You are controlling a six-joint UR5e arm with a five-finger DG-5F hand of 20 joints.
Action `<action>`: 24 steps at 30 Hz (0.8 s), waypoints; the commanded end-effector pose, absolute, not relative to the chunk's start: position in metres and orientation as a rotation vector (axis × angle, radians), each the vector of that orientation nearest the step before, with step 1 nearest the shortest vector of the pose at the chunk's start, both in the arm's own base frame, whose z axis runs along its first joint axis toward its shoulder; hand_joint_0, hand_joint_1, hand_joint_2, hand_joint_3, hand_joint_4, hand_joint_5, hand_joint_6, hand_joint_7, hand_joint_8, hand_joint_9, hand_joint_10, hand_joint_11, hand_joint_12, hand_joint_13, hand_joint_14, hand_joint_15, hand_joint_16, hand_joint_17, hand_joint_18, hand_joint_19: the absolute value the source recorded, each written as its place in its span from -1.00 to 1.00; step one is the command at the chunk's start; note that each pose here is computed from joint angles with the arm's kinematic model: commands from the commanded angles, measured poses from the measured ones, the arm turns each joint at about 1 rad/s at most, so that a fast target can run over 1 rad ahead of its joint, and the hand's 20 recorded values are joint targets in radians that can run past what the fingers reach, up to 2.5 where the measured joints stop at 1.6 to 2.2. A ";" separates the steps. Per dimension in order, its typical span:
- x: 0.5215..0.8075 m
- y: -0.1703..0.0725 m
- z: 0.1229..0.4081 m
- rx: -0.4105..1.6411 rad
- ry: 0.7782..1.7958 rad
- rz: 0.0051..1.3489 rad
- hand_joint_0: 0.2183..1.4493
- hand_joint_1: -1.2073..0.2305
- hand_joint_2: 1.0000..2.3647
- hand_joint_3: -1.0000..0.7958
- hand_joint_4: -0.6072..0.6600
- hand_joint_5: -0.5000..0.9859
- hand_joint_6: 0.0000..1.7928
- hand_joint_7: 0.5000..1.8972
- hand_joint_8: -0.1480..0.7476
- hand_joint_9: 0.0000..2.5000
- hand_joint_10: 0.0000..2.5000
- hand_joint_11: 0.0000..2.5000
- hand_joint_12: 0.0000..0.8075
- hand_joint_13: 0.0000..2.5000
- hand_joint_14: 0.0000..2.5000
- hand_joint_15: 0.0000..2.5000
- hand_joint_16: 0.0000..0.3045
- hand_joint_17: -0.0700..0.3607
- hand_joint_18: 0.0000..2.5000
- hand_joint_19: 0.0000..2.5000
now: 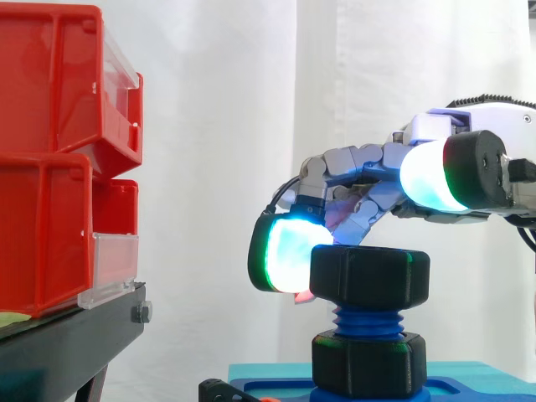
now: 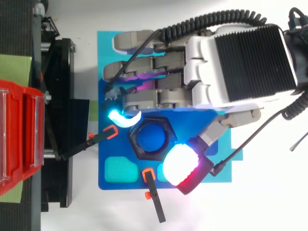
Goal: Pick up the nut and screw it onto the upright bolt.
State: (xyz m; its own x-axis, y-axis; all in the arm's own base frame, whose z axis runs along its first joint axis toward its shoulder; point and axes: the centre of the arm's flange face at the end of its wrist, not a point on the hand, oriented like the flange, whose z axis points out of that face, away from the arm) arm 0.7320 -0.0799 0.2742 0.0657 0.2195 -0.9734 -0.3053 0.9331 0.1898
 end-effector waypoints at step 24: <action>0.731 -0.114 0.283 -0.112 1.377 0.397 -0.52 0.41 -1.00 -0.44 0.35 -0.44 -0.44 -0.32 -0.16 -0.37 -1.00 -1.00 -0.58 -0.53 -1.00 -1.00 -0.92 -0.55 -0.83 -1.00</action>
